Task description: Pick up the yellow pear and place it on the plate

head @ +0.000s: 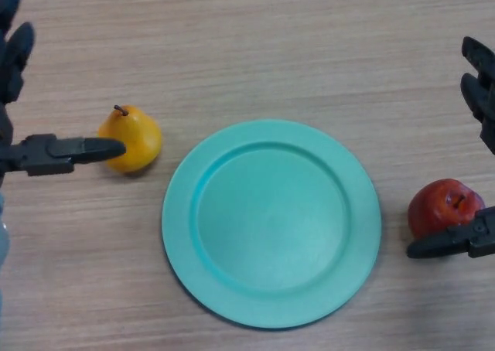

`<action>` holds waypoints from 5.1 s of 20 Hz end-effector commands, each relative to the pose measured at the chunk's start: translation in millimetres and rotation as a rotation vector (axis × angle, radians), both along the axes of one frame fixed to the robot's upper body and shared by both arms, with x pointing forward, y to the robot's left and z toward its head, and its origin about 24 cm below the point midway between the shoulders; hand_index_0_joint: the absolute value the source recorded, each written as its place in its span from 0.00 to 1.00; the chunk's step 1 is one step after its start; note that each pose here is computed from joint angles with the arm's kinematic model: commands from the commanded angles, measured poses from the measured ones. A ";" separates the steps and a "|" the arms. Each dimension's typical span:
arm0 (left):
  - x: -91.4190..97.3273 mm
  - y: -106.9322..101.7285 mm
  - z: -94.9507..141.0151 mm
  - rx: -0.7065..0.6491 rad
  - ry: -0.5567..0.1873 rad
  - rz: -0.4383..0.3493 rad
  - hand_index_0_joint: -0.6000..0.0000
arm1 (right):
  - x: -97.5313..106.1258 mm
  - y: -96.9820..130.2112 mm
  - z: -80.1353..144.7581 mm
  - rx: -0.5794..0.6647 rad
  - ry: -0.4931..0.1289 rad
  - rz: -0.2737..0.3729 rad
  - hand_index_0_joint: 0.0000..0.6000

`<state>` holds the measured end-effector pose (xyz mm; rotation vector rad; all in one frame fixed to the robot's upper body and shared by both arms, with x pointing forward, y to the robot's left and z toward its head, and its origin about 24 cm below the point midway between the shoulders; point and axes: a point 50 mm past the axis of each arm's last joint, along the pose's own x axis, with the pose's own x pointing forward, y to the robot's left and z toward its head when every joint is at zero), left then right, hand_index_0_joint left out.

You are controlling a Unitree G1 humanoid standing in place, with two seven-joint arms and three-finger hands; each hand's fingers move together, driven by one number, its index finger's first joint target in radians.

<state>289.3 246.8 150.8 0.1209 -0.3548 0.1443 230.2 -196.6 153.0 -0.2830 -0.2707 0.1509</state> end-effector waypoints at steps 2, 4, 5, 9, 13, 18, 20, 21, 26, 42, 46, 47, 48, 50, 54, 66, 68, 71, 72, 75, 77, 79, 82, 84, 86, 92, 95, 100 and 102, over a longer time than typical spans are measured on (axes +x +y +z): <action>-4.4 21.5 38.5 0.065 -0.253 0.054 1.00 | -12.5 -1.3 33.8 -0.041 -0.215 0.012 0.00; 10.6 23.3 23.9 0.043 -0.210 0.019 1.00 | -13.7 0.1 33.7 -0.040 -0.213 0.014 0.00; 14.5 24.1 19.5 0.037 -0.190 0.014 1.00 | -13.7 0.3 34.2 -0.042 -0.214 0.012 0.00; 35.1 20.2 -11.3 0.089 -0.088 0.031 1.00 | -17.0 -0.9 34.8 -0.059 -0.228 0.000 0.00; 48.3 13.8 -28.2 0.097 -0.028 0.012 1.00 | -19.5 -3.0 34.7 -0.053 -0.231 -0.007 0.00; 66.1 1.8 -35.3 0.081 0.024 -0.030 1.00 | -23.3 -9.8 35.2 -0.037 -0.223 -0.018 0.00; 70.4 -6.5 -38.3 0.101 0.038 -0.054 1.00 | -24.4 -11.2 34.9 -0.036 -0.218 -0.018 0.00; 71.2 -8.3 -39.2 0.102 0.040 -0.054 1.00 | -24.4 -11.4 35.0 -0.037 -0.220 -0.020 0.00; 77.4 -22.1 -41.8 0.116 0.039 -0.084 1.00 | -25.6 -13.8 37.1 -0.053 -0.231 -0.038 0.00; 67.5 6.6 -41.5 0.236 0.002 0.206 0.00 | -23.2 -7.7 33.8 -0.037 -0.198 -0.016 0.00; 63.2 10.1 -24.6 0.239 -0.092 0.215 0.00 | -22.0 -6.6 32.9 -0.030 -0.189 -0.009 0.00; 62.2 10.0 -21.7 0.234 -0.106 0.211 0.00 | -21.8 -6.4 32.9 -0.032 -0.189 -0.007 0.00; 60.4 9.0 -17.6 0.227 -0.122 0.202 0.00 | -21.7 -6.8 33.9 -0.029 -0.192 -0.006 0.08; 59.4 8.4 -14.8 0.232 -0.133 0.202 0.00 | -21.4 -6.7 34.0 -0.029 -0.195 -0.006 0.42; 43.1 -5.6 11.2 0.245 -0.216 0.137 0.00 | -18.6 -5.7 34.5 -0.020 -0.219 0.004 0.00; 11.9 -29.5 29.4 0.126 -0.126 -0.129 0.00 | -15.3 -5.1 36.0 -0.016 -0.220 0.013 0.00; 9.1 -26.3 28.1 0.195 -0.195 -0.053 0.00 | -14.7 -4.4 34.1 -0.005 -0.217 0.015 0.00; 4.8 -21.8 28.4 0.191 -0.190 -0.028 0.00 | -14.0 -3.3 33.4 -0.022 -0.219 0.016 0.00; 4.1 -21.2 27.3 0.211 -0.190 -0.021 0.00 | -14.4 -2.9 33.4 -0.010 -0.217 0.017 0.00; 2.4 -19.1 27.0 0.235 -0.205 -0.005 0.00 | -14.5 -2.5 35.3 -0.012 -0.225 0.019 0.00; -0.1 -17.4 24.4 0.227 -0.194 -0.008 0.00 | -15.4 -2.3 35.3 -0.013 -0.223 0.023 0.00; -1.0 -14.4 17.9 0.253 -0.196 0.010 0.00 | -16.2 -2.1 35.2 -0.009 -0.223 0.027 0.00; 6.1 1.4 2.0 0.260 -0.192 0.077 0.00 | -17.0 -3.1 35.8 -0.018 -0.229 0.018 0.00; 13.3 9.9 -7.3 0.283 -0.201 0.133 0.00 | -17.4 -2.4 35.2 -0.023 -0.223 0.019 0.00; 19.8 16.6 -17.2 0.282 -0.176 0.164 0.00 | -17.9 -1.8 34.0 -0.029 -0.219 0.022 0.00; 37.9 22.8 -43.3 0.298 -0.095 0.220 0.00 | -17.1 -1.7 35.5 -0.016 -0.218 0.025 0.00; 42.1 17.5 -48.8 0.289 -0.068 0.191 0.00 | -17.2 -1.9 34.6 -0.020 -0.213 0.024 0.00; 50.0 9.0 -54.7 0.271 -0.031 0.157 0.00 | -16.6 -2.5 35.6 -0.017 -0.215 0.017 0.00; 52.6 5.4 -55.5 0.232 -0.019 0.136 0.00 | -16.8 -2.5 35.4 -0.020 -0.213 0.016 0.00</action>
